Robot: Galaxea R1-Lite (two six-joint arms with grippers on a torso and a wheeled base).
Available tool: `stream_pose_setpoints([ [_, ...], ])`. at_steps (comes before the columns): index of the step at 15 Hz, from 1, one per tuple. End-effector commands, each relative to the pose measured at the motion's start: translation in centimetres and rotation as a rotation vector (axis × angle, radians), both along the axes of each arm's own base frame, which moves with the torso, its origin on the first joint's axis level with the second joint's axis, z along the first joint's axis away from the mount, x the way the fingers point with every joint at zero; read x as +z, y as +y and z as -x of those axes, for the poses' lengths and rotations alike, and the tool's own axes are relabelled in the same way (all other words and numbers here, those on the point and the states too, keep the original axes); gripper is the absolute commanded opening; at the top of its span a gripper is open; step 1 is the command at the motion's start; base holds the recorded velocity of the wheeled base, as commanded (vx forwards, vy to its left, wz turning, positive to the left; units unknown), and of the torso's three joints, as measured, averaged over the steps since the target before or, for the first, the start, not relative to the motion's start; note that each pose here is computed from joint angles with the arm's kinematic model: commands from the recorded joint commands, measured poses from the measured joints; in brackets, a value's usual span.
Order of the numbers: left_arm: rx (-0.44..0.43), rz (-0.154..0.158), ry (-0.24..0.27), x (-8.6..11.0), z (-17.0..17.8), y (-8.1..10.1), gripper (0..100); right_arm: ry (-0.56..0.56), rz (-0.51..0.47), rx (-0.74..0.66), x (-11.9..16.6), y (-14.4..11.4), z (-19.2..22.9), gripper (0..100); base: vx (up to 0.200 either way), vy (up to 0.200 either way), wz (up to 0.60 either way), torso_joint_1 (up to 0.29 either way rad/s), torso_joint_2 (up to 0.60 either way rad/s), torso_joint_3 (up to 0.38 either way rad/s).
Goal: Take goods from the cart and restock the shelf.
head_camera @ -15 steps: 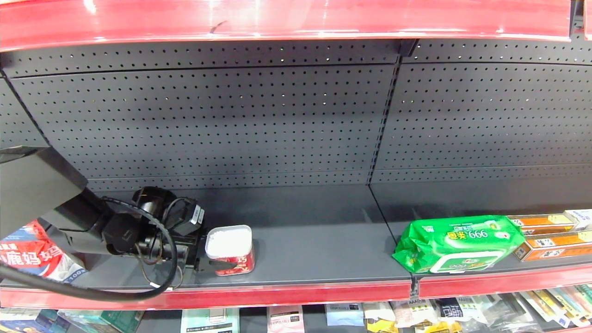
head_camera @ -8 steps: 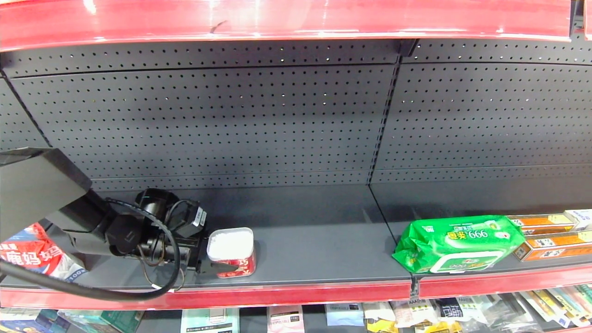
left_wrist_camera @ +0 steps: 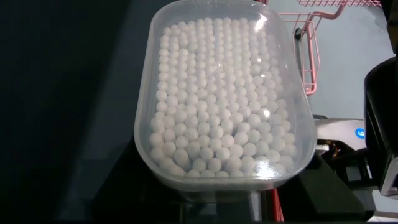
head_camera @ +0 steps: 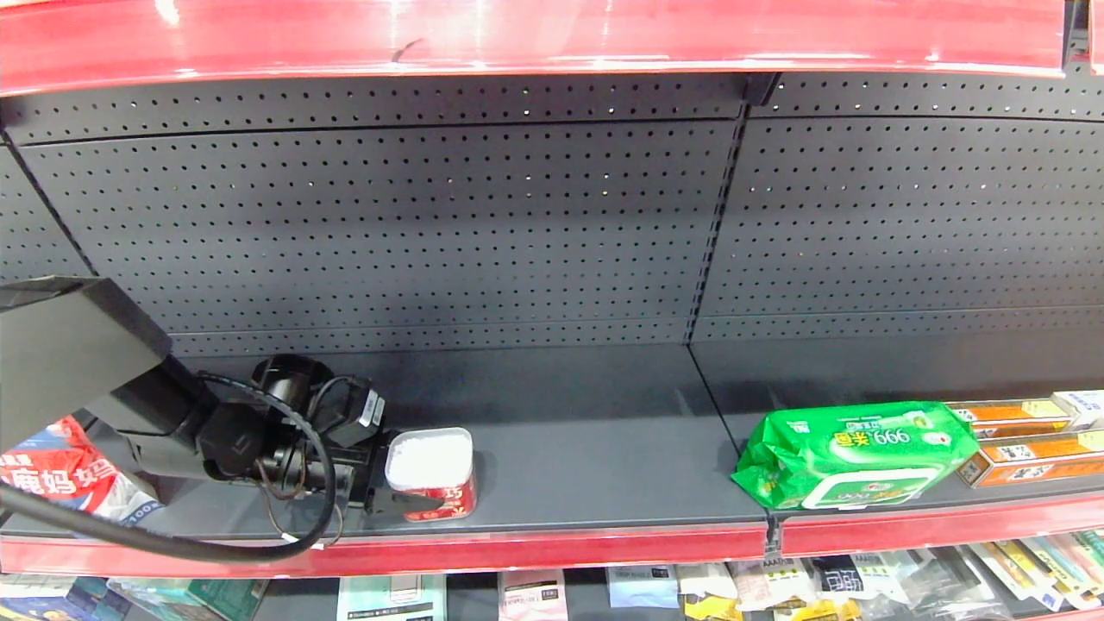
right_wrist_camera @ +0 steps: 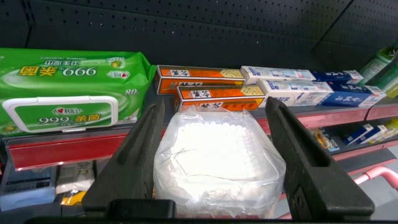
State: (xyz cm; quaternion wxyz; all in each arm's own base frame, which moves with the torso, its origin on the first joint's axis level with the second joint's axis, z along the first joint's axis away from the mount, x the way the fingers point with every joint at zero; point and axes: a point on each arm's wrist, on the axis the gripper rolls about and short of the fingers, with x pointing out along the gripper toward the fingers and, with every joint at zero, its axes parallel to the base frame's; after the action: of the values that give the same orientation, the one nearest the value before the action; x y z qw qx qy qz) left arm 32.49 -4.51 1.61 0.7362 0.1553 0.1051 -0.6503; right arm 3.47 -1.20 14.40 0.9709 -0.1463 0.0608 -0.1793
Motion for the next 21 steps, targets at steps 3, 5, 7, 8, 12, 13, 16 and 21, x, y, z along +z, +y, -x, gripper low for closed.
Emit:
stream_pose_setpoints([
  [3, -0.001, 0.001, 0.013, -0.28, 0.1, 0.01, 0, 0.0, 0.001, 0.0, 0.0, 0.0, -0.01, 0, 0.0, 0.0, 0.0, 0.0, 0.0, 0.0],
  [5, -0.008, 0.001, 0.014, -0.35, 0.09, -0.24, 0, 0.002, 0.0, 0.0, 0.0, -0.01, -0.03, 0, 0.0, 0.0, 0.0, 0.0, 0.0, 0.0],
  [7, -0.014, 0.006, 0.022, -0.45, 0.12, -0.39, 0, 0.003, 0.0, 0.0, -0.01, -0.02, -0.05, 0, 0.0, 0.0, 0.0, 0.0, 0.0, 0.0],
  [8, -0.016, 0.006, 0.028, -0.53, 0.19, -0.44, 0, 0.002, 0.0, 0.0, 0.0, -0.01, -0.03, 0, 0.0, 0.0, 0.0, 0.0, 0.0, 0.0],
  [12, -0.026, 0.023, 0.04, -0.71, 0.24, -0.45, 0, 0.003, 0.0, 0.0, -0.01, -0.02, -0.05, 0, 0.0, 0.0, 0.0, 0.0, 0.0, 0.0],
  [13, -0.026, 0.023, 0.04, -0.71, 0.24, -0.45, 0, 0.003, 0.0, 0.0, -0.01, -0.02, -0.05, 0, 0.0, 0.0, 0.0, 0.0, 0.0, 0.0],
  [16, -0.025, 0.023, 0.046, -0.84, 0.21, -0.46, 100, 0.003, 0.0, 0.0, -0.01, -0.02, -0.05, 0, 0.0, 0.0, 0.0, 0.0, 0.0, 0.0],
  [21, -0.017, 0.026, 0.072, -0.78, 0.2, -0.46, 100, 0.008, -0.001, 0.0, -0.1, -0.02, -0.07, 0, 0.0, 0.0, 0.0, 0.0, 0.0, 0.0],
])
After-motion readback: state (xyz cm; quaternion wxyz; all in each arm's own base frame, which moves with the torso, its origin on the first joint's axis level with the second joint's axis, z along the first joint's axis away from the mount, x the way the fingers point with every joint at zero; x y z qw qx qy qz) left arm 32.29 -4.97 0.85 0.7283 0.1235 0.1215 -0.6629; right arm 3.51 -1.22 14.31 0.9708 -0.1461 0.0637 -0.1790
